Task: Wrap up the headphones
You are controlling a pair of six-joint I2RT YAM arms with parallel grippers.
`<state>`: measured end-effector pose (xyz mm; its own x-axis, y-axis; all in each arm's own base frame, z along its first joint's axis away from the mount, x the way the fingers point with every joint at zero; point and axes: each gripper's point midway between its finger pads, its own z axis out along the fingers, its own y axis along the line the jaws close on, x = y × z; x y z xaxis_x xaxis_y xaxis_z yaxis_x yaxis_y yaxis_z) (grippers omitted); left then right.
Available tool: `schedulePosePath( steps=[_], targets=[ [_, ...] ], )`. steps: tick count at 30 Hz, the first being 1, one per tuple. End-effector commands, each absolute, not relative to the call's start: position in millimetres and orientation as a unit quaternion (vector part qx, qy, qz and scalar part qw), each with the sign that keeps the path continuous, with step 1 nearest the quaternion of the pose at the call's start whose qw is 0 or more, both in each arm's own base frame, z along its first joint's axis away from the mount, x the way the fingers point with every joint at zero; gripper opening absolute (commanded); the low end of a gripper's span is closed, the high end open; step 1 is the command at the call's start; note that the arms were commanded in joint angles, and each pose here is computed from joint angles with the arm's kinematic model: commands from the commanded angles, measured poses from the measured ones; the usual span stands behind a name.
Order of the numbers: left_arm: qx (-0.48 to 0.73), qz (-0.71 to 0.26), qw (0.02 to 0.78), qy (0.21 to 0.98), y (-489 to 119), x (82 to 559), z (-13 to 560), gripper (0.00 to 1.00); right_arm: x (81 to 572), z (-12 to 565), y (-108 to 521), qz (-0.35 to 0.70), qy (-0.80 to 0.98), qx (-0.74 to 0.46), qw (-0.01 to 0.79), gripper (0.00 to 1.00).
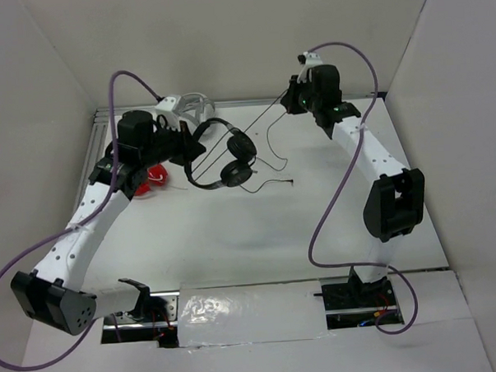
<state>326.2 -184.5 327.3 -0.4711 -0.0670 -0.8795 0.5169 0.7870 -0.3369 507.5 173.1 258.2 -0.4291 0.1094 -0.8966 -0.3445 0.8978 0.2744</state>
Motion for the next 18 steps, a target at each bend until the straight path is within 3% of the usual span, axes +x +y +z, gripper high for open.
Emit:
schedulePosePath(
  steps=[1,7,11,18],
  targets=[
    [0.174,-0.287,0.506,0.795,-194.9,336.6,317.1,0.00,515.6,250.0,142.3,0.144,0.853,-0.059,0.498,0.00],
    [0.185,-0.221,0.461,0.839,-205.2,350.0,257.3,0.00,521.0,313.9,141.9,0.139,0.827,-0.082,0.538,0.00],
    [0.181,-0.179,0.434,0.864,-215.1,362.0,225.6,0.00,510.1,317.8,154.4,0.126,0.829,-0.102,0.536,0.00],
    [0.063,-0.049,0.357,0.931,-190.2,398.6,176.2,0.00,481.6,327.0,173.6,0.114,0.827,-0.111,0.539,0.00]
  ],
)
